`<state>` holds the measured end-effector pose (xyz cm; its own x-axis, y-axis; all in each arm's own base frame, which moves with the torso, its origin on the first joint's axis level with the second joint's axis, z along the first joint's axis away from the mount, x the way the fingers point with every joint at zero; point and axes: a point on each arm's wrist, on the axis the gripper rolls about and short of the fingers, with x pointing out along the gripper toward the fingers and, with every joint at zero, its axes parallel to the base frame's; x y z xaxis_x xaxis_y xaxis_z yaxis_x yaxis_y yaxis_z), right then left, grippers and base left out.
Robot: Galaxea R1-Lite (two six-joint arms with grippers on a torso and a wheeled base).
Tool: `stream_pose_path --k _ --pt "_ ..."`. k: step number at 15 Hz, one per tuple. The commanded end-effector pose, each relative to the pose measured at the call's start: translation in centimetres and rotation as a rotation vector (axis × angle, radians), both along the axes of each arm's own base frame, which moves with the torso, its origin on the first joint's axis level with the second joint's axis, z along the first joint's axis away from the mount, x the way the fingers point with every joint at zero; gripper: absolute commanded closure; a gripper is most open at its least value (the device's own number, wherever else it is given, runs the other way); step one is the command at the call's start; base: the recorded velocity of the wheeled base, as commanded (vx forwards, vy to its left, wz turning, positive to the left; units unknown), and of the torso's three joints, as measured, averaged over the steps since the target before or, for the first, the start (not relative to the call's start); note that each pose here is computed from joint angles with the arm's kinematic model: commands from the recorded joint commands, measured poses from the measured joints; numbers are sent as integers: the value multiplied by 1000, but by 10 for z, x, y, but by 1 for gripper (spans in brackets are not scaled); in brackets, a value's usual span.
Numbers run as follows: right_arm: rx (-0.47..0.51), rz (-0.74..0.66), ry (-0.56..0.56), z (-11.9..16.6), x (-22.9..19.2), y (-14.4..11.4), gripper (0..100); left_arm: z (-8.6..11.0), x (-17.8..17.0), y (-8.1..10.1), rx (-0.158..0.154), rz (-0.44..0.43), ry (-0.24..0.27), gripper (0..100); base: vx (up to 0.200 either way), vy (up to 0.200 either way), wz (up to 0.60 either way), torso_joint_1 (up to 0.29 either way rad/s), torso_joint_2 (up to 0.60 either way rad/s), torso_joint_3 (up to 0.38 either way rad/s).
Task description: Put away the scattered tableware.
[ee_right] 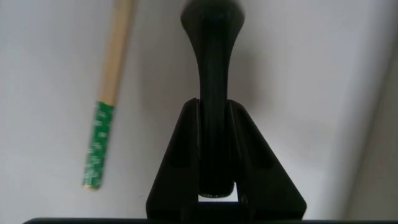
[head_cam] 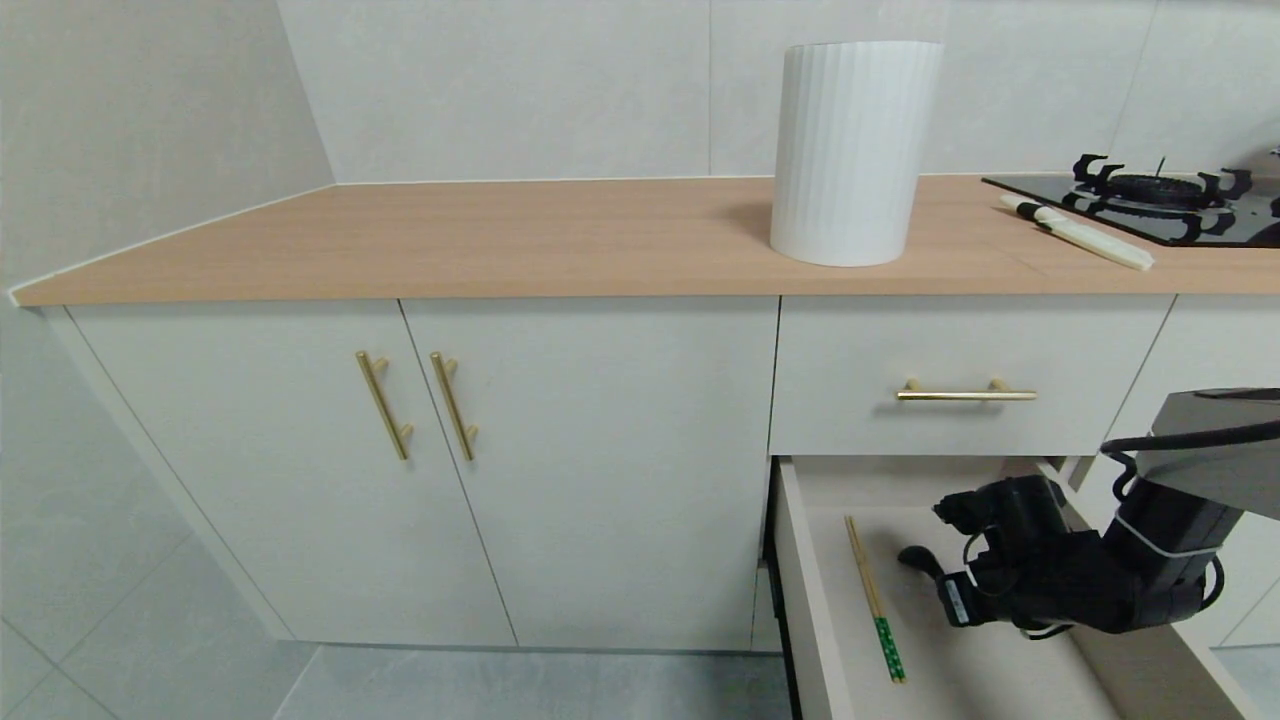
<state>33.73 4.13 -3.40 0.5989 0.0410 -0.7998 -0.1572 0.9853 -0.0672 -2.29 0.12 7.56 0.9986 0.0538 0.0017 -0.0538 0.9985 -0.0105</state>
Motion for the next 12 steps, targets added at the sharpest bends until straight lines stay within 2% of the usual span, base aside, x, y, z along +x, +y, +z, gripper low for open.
stream_pose_path --k 1,8,9,12 --pt "-7 0 35 -13 -1 0 100 0 0 0 0 0 0 0 0 0 0 0 0 0" --pt "-8 -1 32 -12 -1 0 100 0 0 0 0 0 0 0 0 0 0 0 0 0" --pt "-9 -2 32 -12 -1 0 0 0 0 0 0 0 0 0 0 0 0 0 0 0" --pt "-10 -5 27 -12 1 0 0 0 0 0 0 1 0 0 0 0 0 0 0 0"
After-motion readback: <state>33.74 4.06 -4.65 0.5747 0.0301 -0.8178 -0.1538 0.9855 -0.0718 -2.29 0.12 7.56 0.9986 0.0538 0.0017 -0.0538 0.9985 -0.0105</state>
